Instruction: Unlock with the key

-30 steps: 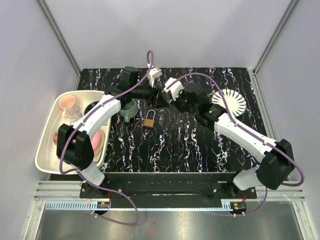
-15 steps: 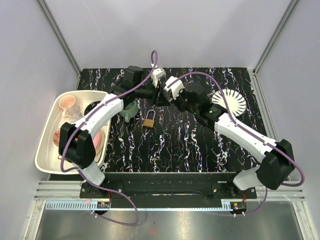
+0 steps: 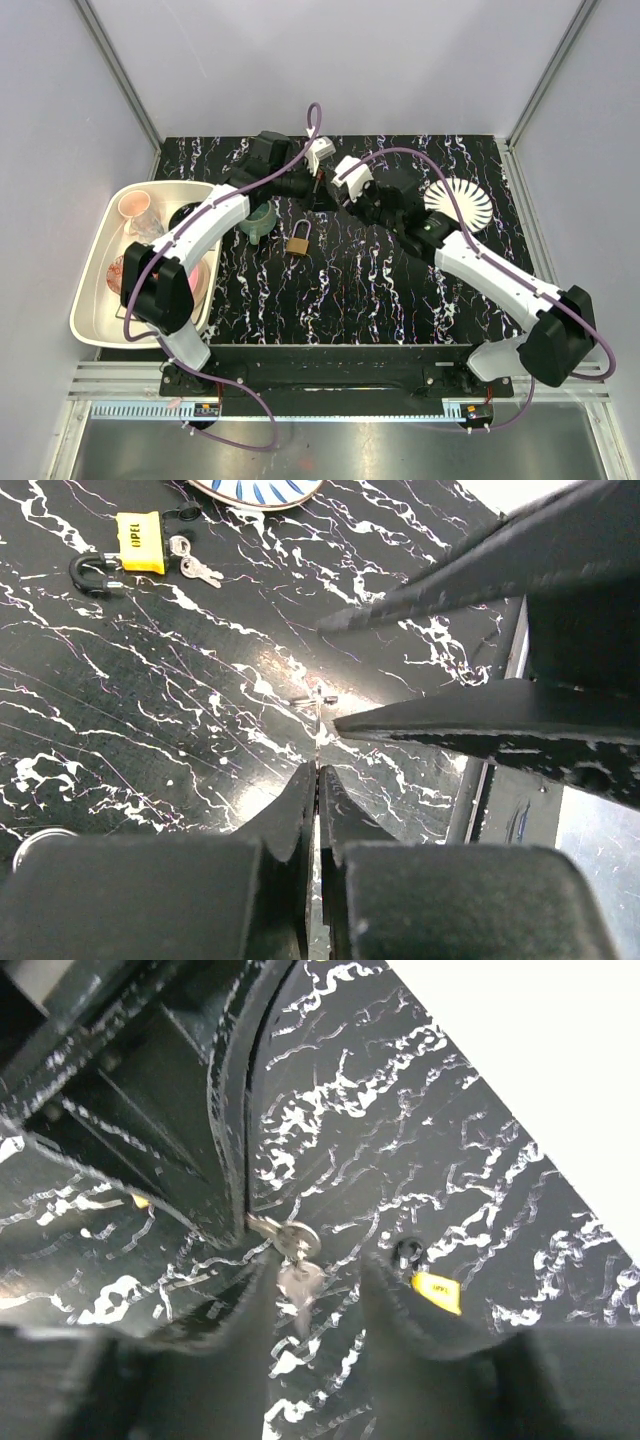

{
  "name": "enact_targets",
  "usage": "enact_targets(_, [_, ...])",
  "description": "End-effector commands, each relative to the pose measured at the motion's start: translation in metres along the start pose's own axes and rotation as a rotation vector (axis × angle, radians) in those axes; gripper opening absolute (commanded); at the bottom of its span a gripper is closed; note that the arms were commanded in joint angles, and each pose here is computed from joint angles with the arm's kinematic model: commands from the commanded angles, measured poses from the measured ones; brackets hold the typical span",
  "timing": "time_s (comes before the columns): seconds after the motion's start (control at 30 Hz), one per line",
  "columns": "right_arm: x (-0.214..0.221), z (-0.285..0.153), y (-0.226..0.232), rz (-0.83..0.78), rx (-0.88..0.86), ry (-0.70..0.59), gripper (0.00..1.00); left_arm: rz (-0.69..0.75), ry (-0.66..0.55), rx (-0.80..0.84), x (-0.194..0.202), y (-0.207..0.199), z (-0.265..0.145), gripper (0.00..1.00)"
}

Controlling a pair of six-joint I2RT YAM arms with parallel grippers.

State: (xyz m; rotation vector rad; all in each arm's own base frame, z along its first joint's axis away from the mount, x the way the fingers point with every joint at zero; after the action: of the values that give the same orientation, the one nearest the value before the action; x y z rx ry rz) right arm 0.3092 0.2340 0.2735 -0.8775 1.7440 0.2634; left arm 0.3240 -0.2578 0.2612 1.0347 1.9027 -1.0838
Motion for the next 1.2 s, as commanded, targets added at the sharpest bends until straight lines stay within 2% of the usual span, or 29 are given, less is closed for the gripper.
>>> enact_targets(0.0, [-0.026,-0.029,-0.015,-0.017,0.020,-0.118,0.63,0.114,0.001,-0.004,-0.018,-0.009,-0.014,0.00])
enact_targets(0.1, [-0.036,-0.051,-0.026,0.009,-0.002,-0.177,0.75,0.164,0.028,-0.013,-0.019,-0.014,-0.023,0.00])
enact_targets(0.23, [-0.033,-0.063,-0.022,0.048,-0.133,-0.212,0.76,0.214,0.069,-0.041,-0.017,-0.024,-0.035,0.00])
enact_targets(0.43, [-0.016,-0.064,0.004,0.068,-0.378,-0.222,0.75,0.299,0.151,-0.117,-0.011,-0.046,-0.047,0.00])
enact_targets(0.63, [-0.010,-0.057,0.026,0.121,-0.591,-0.221,0.70,0.295,0.226,-0.160,-0.004,-0.067,-0.046,0.00])
enact_targets(0.93, [-0.001,-0.059,0.040,0.162,-0.727,-0.238,0.62,0.252,0.243,-0.165,-0.001,-0.081,-0.043,0.00])
enact_targets(1.17, [0.008,-0.051,0.036,0.152,-0.676,-0.233,0.61,0.245,0.247,-0.127,-0.002,-0.088,-0.038,0.00])
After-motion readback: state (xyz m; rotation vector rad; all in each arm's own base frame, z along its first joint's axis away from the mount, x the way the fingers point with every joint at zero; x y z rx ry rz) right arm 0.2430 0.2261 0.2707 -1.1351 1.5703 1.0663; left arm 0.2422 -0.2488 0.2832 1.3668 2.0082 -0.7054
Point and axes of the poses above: each gripper's point midway between its finger pads, its own z axis out along the fingers, its own y axis along the line the jaws close on, x = y × z, the point moved 6 cm from there along -z, back along the fingers, and after that the axes turned 5 degrees about z, right-handed, at the moved point
